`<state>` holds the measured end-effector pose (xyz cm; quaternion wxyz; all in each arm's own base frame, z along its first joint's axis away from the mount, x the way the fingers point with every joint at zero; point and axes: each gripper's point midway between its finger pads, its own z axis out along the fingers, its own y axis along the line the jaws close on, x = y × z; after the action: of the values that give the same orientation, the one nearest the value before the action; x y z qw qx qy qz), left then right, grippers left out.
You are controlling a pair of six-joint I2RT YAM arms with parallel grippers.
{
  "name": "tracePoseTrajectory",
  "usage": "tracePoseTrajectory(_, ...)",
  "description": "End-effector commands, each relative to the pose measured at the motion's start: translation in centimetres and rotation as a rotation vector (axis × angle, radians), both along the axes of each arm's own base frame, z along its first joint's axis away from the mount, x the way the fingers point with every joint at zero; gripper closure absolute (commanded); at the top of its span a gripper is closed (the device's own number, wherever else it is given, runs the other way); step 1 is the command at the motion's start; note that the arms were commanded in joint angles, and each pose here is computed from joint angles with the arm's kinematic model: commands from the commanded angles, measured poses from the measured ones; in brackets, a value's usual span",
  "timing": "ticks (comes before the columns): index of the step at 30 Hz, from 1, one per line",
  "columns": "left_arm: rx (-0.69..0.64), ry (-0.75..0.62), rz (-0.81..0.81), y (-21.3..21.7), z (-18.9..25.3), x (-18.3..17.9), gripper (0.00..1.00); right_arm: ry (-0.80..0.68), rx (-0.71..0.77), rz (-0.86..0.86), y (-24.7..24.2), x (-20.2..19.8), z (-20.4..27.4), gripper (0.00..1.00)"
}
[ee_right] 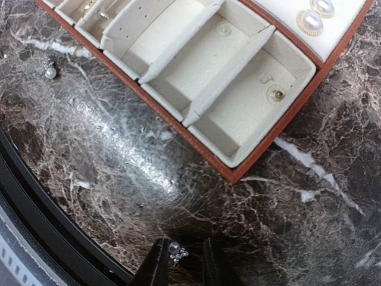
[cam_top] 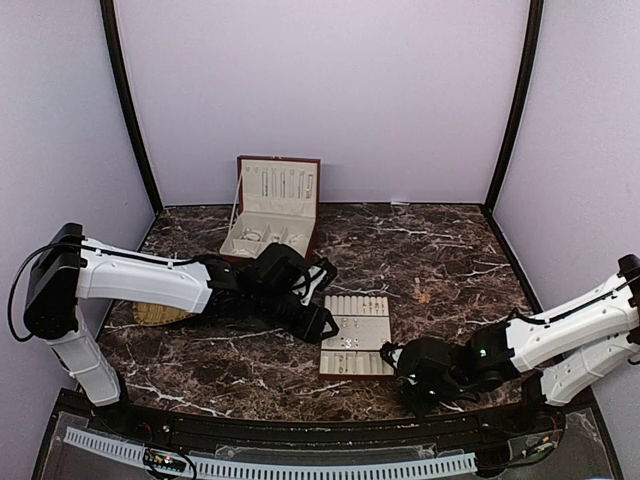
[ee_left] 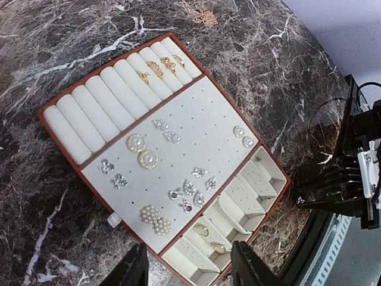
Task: Organize the mixed jewelry
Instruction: Pick up the earring from the center of the board.
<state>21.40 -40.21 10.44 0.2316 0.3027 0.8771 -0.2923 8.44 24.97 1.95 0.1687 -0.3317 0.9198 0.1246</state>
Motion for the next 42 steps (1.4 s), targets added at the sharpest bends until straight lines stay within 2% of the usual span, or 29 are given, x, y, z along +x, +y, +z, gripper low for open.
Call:
tracePoseTrajectory(1, -0.048, -0.018, 0.005, 0.4, 1.7, 0.1, 0.50, -0.049, -0.028, 0.016, 0.5, 0.3, 0.5, 0.80)
tracePoseTrajectory(5, -0.050, -0.018, 0.005, 0.5, 1.6, 0.1, 0.50, -0.055, -0.045, 0.029, 0.5, 0.1, 0.4, 0.83)
tracePoseTrajectory(17, -0.064, -0.031, 0.011, 0.4, 2.0, 0.5, 0.50, -0.111, -0.068, -0.036, -0.3, 1.2, 0.6, 1.00)
tracePoseTrajectory(23, -0.106, -0.028, 0.019, 0.0, 2.7, 0.5, 0.50, -0.141, -0.038, -0.084, 0.0, 2.0, 1.2, 1.00)
tracePoseTrajectory(27, -0.212, 0.007, 0.008, -1.4, 4.4, 0.1, 0.50, -0.208, 0.035, -0.147, 0.9, 3.4, 3.6, 1.00)
tracePoseTrajectory(32, -0.360, 0.091, -0.006, -3.0, 5.6, -1.3, 0.49, -0.319, 0.210, -0.246, 2.7, 5.9, 8.4, 1.00)
tracePoseTrajectory(37, -0.420, 0.118, -0.039, -3.9, 5.9, -2.4, 0.49, -0.377, 0.379, -0.335, 4.0, 8.7, 11.9, 1.00)
tracePoseTrajectory(42, -0.458, 0.159, -0.086, -4.9, 5.8, -3.5, 0.48, -0.426, 0.477, -0.344, 5.6, 10.3, 14.9, 1.00)
